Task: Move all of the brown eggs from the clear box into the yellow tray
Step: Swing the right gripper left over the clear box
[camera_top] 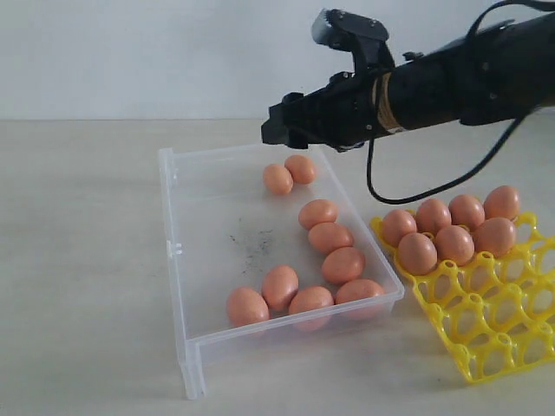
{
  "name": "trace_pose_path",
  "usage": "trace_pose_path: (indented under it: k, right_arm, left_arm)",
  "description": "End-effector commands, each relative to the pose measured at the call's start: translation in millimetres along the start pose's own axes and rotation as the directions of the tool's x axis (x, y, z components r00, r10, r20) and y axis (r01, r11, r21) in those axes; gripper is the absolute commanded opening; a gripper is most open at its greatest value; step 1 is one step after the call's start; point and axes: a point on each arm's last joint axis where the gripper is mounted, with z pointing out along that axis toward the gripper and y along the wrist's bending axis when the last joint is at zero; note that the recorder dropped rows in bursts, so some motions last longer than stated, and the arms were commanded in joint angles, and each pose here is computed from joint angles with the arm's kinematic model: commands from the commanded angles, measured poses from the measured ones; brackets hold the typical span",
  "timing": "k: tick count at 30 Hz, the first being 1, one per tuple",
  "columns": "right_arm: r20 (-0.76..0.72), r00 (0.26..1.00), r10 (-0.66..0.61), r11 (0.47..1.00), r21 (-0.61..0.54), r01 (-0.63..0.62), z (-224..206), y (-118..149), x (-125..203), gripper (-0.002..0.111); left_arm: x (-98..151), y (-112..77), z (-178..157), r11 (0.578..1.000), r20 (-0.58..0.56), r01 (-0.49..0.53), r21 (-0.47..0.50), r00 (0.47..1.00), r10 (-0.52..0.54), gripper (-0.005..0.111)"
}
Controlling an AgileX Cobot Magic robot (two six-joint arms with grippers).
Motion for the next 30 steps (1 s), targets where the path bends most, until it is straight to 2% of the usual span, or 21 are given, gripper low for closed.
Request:
trace_pose_path:
  k: [1,3,5,7,9,11,13,15,18,21,23,25,26,27,28,29,30]
  right_arm:
    - [-0.026,0.992,-0.127,0.989,0.074,0.129,35.4,-22.3,3.2,0.07]
    - [-0.042,0.973,-0.227,0.963,0.143,0.23,48.6,-35.5,4.9,0.07]
    - [-0.054,0.968,-0.246,0.954,0.161,0.252,57.2,-41.8,7.0,0.07]
    - [-0.072,0.969,-0.238,0.961,0.126,0.246,67.1,-44.1,13.3,0.07]
    - [-0.073,0.961,-0.265,0.96,0.076,0.271,71.1,-36.7,13.4,0.07]
    - [-0.019,0.946,-0.325,0.94,0.099,0.325,55.3,-23.0,-6.1,0.064]
    - [0.04,0.887,-0.461,0.883,0.121,0.453,30.7,-8.3,-29.6,0.051]
    - [0.092,0.794,-0.601,0.799,0.094,0.593,9.5,10.5,-45.2,0.047]
    - [0.162,0.642,-0.749,0.656,0.05,0.753,-7.1,46.5,-53.9,0.045]
    - [0.159,0.434,-0.887,0.457,0.157,0.876,-15.5,85.5,-58.5,0.032]
    - [0.06,0.243,-0.968,0.25,0.285,0.925,-16.9,107.8,-59.7,0.02]
    - [-0.118,0.032,-0.993,-0.013,0.37,0.929,-15.8,122.9,-57.8,0.011]
    - [-0.211,-0.042,-0.977,-0.122,0.383,0.916,-13.7,128.3,-55.2,0.005]
    - [-0.266,-0.07,-0.961,-0.172,0.384,0.907,-10.6,130.8,-52.2,0.0]
    - [-0.298,-0.051,-0.953,-0.173,0.397,0.901,-7.9,132.4,-50.2,0.0]
    - [-0.275,0.05,-0.96,-0.079,0.44,0.895,-6.8,132.2,-52.0,0.0]
    - [-0.212,0.211,-0.954,0.08,0.501,0.862,-6.3,130.6,-55.9,0.0]
  left_arm:
    - [0.5,-0.3,-0.1,1.0,0.008,0.014,0.004,1.0,-0.014,0.078]
    - [0.5,-0.3,-0.1,1.0,0.008,0.014,0.004,1.0,-0.014,0.078]
    - [0.5,-0.3,-0.1,1.0,0.008,0.014,0.004,1.0,-0.014,0.078]
    - [0.5,-0.3,-0.1,1.0,0.008,0.014,0.004,1.0,-0.014,0.078]
    - [0.5,-0.3,-0.1,1.0,0.008,0.014,0.004,1.0,-0.014,0.078]
    - [0.5,-0.3,-0.1,1.0,0.008,0.014,0.004,1.0,-0.014,0.078]
    - [0.5,-0.3,-0.1,1.0,0.008,0.014,0.004,1.0,-0.014,0.078]
    - [0.5,-0.3,-0.1,1.0,0.008,0.014,0.004,1.0,-0.014,0.078]
    - [0.5,-0.3,-0.1,1.0,0.008,0.014,0.004,1.0,-0.014,0.078]
    - [0.5,-0.3,-0.1,1.0,0.008,0.014,0.004,1.0,-0.014,0.078]
    - [0.5,-0.3,-0.1,1.0,0.008,0.014,0.004,1.0,-0.014,0.078]
    - [0.5,-0.3,-0.1,1.0,0.008,0.014,0.004,1.0,-0.014,0.078]
    - [0.5,-0.3,-0.1,1.0,0.008,0.014,0.004,1.0,-0.014,0.078]
    - [0.5,-0.3,-0.1,1.0,0.008,0.014,0.004,1.0,-0.014,0.078]
    - [0.5,-0.3,-0.1,1.0,0.008,0.014,0.004,1.0,-0.014,0.078]
    - [0.5,-0.3,-0.1,1.0,0.008,0.014,0.004,1.0,-0.014,0.078]
    - [0.5,-0.3,-0.1,1.0,0.008,0.014,0.004,1.0,-0.014,0.078]
